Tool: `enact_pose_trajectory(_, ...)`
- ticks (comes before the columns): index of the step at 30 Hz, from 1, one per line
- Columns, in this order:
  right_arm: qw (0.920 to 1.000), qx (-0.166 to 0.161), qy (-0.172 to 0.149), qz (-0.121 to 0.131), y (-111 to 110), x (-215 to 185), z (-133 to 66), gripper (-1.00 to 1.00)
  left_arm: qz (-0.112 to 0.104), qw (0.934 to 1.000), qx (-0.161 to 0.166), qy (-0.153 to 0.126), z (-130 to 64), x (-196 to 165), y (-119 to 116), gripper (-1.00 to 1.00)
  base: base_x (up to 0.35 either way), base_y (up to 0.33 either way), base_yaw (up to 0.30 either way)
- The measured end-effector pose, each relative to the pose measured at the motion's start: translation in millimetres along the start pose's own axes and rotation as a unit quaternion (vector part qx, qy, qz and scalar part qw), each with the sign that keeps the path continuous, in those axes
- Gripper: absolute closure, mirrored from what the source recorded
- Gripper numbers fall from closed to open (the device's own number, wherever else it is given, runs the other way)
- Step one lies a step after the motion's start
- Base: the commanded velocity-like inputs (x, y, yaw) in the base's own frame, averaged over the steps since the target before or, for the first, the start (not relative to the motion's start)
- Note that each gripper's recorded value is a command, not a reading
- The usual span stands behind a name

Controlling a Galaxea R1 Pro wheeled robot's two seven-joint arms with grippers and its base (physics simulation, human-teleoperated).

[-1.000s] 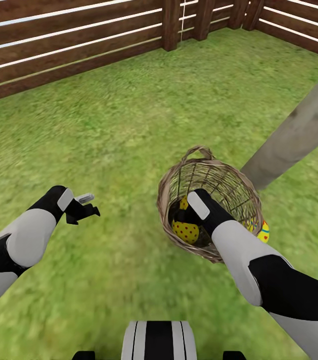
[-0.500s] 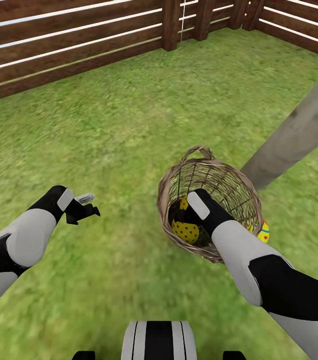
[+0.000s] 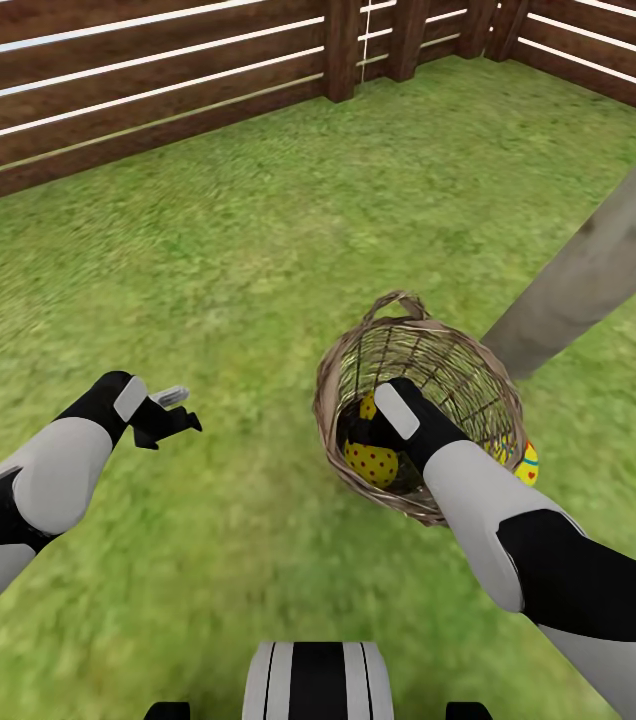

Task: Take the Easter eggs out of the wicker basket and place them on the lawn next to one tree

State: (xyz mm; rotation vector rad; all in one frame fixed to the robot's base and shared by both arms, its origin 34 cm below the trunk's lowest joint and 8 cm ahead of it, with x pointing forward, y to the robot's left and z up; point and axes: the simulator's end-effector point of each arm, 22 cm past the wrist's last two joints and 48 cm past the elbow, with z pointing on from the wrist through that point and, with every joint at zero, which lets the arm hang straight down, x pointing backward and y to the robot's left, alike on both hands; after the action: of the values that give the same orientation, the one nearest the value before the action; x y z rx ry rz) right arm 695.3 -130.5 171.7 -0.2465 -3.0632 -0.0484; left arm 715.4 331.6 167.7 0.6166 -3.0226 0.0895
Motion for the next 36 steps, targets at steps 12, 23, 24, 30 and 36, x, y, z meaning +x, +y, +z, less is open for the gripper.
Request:
enact_pose_trajectory(12,0.9999,0.012,-0.003,-0.009,-5.3,0.4,-11.0,1.00,0.001,1.0000,0.007,-0.003,-12.6,0.0,-5.5,-1.00,0.000,0.000,0.000)
enact_pose_trajectory(23,0.9999,0.006,-0.012,-0.004,-3.1,-2.2,-34.9,1.00,0.003,0.9996,0.017,-0.021,-41.1,-7.7,-13.2,-1.00,0.000,0.000,0.000)
enact_pose_trajectory(24,0.9999,0.007,-0.014,-0.005,-3.3,-2.9,-37.3,1.00,0.003,0.9996,0.018,-0.023,-43.8,-8.5,-13.8,-1.00,0.000,0.000,0.000)
enact_pose_trajectory(30,0.9996,0.009,-0.027,-0.007,-3.4,-8.6,-53.2,1.00,0.004,0.9992,0.022,-0.034,-60.5,-13.4,-16.8,-1.00,-0.006,0.000,0.000)
enact_pose_trajectory(36,0.9991,0.010,-0.041,-0.010,-3.4,-14.6,-69.7,1.00,0.005,0.9986,0.027,-0.045,-77.2,-17.9,-20.2,-1.00,-0.136,-0.029,0.000)
